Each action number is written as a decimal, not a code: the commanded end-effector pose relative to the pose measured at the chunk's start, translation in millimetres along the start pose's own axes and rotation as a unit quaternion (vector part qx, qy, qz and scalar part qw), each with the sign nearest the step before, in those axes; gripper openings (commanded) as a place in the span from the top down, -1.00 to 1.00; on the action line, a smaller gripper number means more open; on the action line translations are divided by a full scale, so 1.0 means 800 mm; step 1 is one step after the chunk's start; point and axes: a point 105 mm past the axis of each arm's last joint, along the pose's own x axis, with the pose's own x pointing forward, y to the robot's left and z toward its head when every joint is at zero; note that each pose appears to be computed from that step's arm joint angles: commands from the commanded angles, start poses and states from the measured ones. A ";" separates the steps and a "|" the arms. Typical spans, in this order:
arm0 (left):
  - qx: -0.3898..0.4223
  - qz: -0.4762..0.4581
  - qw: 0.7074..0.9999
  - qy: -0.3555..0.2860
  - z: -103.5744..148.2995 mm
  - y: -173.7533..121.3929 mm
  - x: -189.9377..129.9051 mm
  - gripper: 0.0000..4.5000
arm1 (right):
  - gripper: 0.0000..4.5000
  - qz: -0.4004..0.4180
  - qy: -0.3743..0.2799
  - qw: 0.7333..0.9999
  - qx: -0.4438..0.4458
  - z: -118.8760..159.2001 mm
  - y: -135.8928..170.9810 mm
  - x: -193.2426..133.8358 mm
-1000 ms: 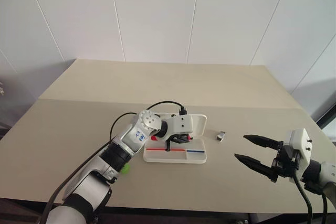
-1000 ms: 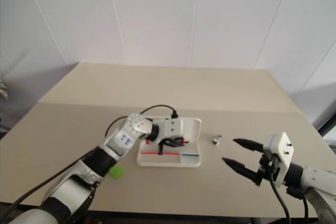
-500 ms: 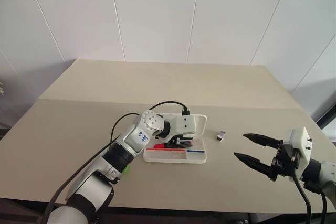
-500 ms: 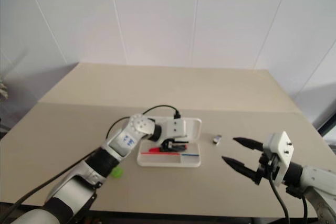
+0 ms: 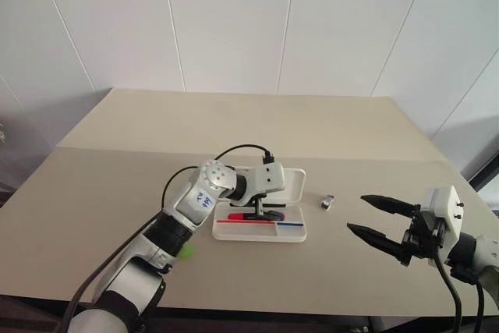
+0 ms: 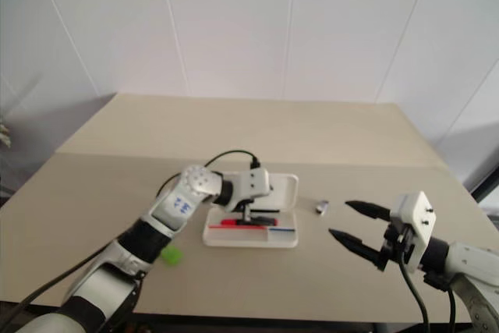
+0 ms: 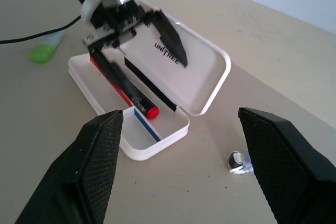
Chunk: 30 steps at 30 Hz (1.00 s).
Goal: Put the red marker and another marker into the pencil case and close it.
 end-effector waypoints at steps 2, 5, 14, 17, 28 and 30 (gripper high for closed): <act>-0.001 -0.008 0.998 -0.068 0.033 0.002 -0.031 -1.00 | -1.00 0.019 -0.007 1.000 -0.017 0.014 0.004 -0.001; -0.023 -0.014 0.993 -0.115 0.042 0.002 -0.055 -1.00 | -1.00 0.029 -0.007 0.999 -0.017 0.014 0.005 0.000; 0.004 -0.078 0.977 -0.201 0.031 -0.023 -0.136 -1.00 | -1.00 0.065 0.004 0.998 -0.012 0.011 0.010 0.002; 0.005 -0.089 0.977 -0.193 0.008 -0.024 -0.159 -1.00 | -1.00 0.086 0.006 0.996 -0.009 0.011 0.013 0.001; -0.061 -0.082 0.974 -0.204 -0.070 -0.012 -0.200 -1.00 | -1.00 0.152 -0.017 0.988 0.004 0.023 0.020 -0.014; -0.063 -0.087 0.969 -0.224 -0.073 -0.013 -0.205 -1.00 | -1.00 0.146 -0.031 0.989 0.010 0.028 0.017 -0.014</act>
